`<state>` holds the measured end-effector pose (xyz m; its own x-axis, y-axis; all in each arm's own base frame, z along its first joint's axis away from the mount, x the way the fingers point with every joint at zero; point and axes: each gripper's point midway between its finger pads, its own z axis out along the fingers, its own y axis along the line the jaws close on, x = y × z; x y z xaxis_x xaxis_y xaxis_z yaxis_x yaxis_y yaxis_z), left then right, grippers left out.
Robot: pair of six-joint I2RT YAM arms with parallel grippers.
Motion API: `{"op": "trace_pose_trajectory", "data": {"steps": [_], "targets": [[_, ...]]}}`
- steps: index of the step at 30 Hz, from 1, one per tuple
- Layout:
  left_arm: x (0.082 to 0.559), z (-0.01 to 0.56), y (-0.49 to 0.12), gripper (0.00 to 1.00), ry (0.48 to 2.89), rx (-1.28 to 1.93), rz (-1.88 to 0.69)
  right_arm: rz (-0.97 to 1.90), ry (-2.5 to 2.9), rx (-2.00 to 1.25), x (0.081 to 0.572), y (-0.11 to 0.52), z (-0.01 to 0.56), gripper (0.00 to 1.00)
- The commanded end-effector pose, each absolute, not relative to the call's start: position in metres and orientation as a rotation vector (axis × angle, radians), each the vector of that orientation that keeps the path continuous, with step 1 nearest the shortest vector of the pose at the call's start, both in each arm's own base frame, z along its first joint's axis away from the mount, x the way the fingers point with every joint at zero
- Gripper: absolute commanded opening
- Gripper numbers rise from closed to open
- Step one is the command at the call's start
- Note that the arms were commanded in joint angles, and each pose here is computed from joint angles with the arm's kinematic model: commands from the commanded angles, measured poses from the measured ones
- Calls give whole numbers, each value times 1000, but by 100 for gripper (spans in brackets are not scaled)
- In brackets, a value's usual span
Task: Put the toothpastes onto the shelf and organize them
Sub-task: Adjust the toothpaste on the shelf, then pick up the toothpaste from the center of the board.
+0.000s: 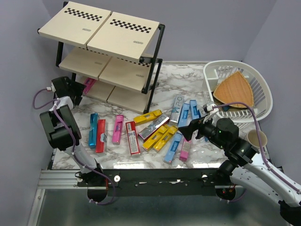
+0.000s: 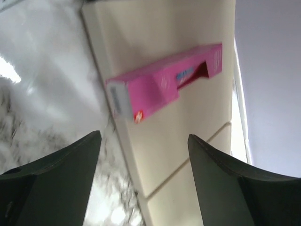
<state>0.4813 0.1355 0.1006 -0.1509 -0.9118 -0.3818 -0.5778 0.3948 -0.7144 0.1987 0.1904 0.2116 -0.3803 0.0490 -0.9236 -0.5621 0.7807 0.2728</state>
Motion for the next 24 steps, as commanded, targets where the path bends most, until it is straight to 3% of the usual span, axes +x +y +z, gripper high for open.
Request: {"op": "trace_pose_trajectory", "data": {"steps": [1, 7, 11, 18, 24], "targets": [[443, 136, 128, 90, 1863, -1161, -399, 682, 1859, -386, 198, 189, 220, 100], [385, 150, 87, 99, 1959, -977, -211, 718, 1874, -417, 193, 195, 218, 100], [345, 165, 54, 99, 2004, -826, -81, 738, 1890, -444, 190, 199, 215, 100], [289, 177, -21, 99, 2078, -583, -182, 759, 1880, -467, 187, 202, 215, 100], [253, 145, -84, 99, 2214, -425, -268, 776, 1885, -493, 186, 207, 209, 100]]}}
